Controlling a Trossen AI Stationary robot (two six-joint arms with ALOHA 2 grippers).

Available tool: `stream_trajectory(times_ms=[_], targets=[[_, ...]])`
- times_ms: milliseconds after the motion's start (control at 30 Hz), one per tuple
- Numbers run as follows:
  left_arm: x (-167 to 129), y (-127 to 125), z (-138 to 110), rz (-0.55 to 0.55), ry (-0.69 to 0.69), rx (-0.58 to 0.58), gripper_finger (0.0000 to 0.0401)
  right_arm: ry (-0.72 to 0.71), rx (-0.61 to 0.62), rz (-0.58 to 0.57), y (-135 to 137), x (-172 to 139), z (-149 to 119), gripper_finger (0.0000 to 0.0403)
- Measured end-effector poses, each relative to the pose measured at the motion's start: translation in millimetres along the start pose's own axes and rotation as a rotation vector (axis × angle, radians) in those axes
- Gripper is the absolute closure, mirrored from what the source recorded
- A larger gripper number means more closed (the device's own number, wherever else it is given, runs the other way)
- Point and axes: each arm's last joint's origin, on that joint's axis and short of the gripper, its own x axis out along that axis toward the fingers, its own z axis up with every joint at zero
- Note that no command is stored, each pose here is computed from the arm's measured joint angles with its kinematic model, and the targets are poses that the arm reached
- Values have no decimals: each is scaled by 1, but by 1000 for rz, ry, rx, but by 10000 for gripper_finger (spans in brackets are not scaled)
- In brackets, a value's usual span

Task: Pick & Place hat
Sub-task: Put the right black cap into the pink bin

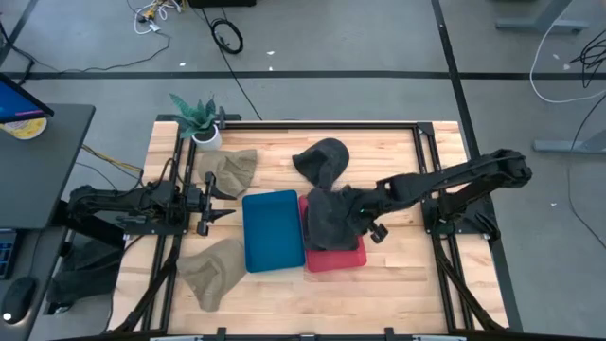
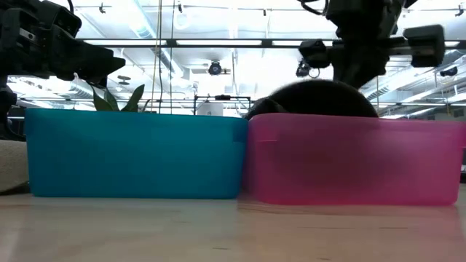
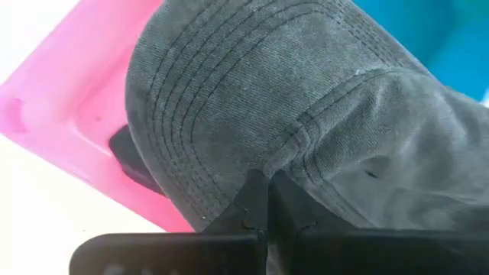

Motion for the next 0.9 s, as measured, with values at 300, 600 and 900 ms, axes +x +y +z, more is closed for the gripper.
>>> stream_trajectory(times_ms=[300, 600, 900], targets=[[0, 0, 0, 0, 0, 0, 231, 84, 13, 153, 7, 52, 3, 403], [0, 0, 0, 0, 0, 0, 231, 101, 76, 179, 3, 72, -1, 403], [0, 0, 0, 0, 0, 0, 231, 61, 381, 130, 1, 62, 4, 351]])
